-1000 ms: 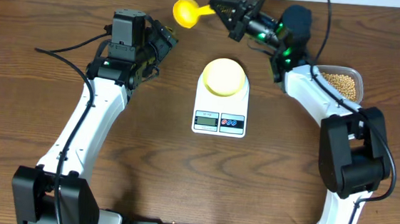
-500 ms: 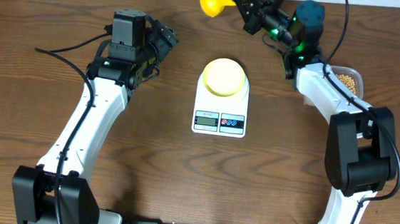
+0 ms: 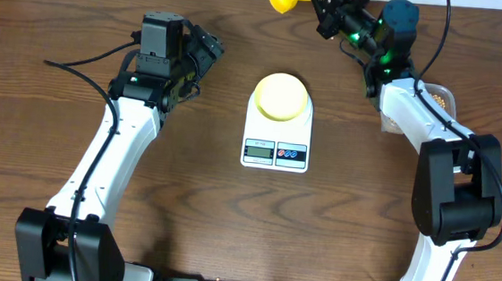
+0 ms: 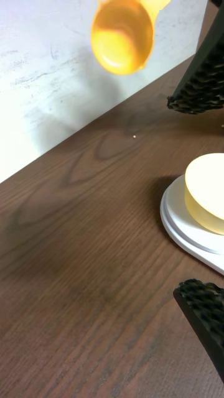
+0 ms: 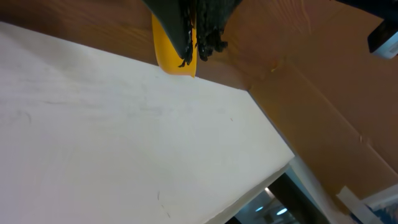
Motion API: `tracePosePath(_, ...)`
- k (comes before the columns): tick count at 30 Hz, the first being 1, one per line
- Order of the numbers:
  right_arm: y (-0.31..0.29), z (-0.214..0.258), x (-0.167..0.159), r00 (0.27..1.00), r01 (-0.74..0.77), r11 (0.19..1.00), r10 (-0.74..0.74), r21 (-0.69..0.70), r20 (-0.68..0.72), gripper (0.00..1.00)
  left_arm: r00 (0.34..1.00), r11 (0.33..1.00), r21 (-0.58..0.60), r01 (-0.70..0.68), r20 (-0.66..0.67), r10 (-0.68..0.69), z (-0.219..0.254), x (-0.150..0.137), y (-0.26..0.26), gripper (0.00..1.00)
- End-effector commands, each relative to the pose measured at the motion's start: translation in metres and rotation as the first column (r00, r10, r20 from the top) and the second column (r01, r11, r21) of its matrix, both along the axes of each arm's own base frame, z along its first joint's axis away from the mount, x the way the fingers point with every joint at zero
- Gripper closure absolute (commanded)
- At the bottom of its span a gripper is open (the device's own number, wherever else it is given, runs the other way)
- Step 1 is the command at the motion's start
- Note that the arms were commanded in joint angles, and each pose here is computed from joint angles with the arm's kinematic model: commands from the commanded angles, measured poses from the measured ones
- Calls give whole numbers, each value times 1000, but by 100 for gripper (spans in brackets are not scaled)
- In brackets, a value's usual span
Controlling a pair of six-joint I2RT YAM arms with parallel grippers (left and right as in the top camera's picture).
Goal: Scoop item into bowl and weigh 50g on scale
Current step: 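Carry the yellow scoop with the right gripper to the back-right corner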
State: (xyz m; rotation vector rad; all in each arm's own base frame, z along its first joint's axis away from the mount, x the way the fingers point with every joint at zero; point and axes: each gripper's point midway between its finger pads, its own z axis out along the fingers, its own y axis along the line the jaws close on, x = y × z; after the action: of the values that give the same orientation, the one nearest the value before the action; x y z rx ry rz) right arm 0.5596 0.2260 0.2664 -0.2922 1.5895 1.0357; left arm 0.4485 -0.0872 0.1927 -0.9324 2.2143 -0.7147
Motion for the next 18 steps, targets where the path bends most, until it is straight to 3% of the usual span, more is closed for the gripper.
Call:
tracePosePath(1,-2,3,4,1000,15,1000,-15,-15,7,99,1000,1000,4,-7,28,7,13,2,2,13)
tracePosePath(7,-1,-13,3,998,2,999,-5,-38,-59,99,1000,1000,4,-7,28,7,13,2,2,13)
tracePosePath(12,1,-14,-6,998,-66,994,66,-93,-3,99,1000,1000,4,-7,28,7,13,2,2,13)
tracePosePath(18,-18,-15,3,998,-17,989,25,-144,54,99,1000,1000,4,-7,28,7,13,2,2,13)
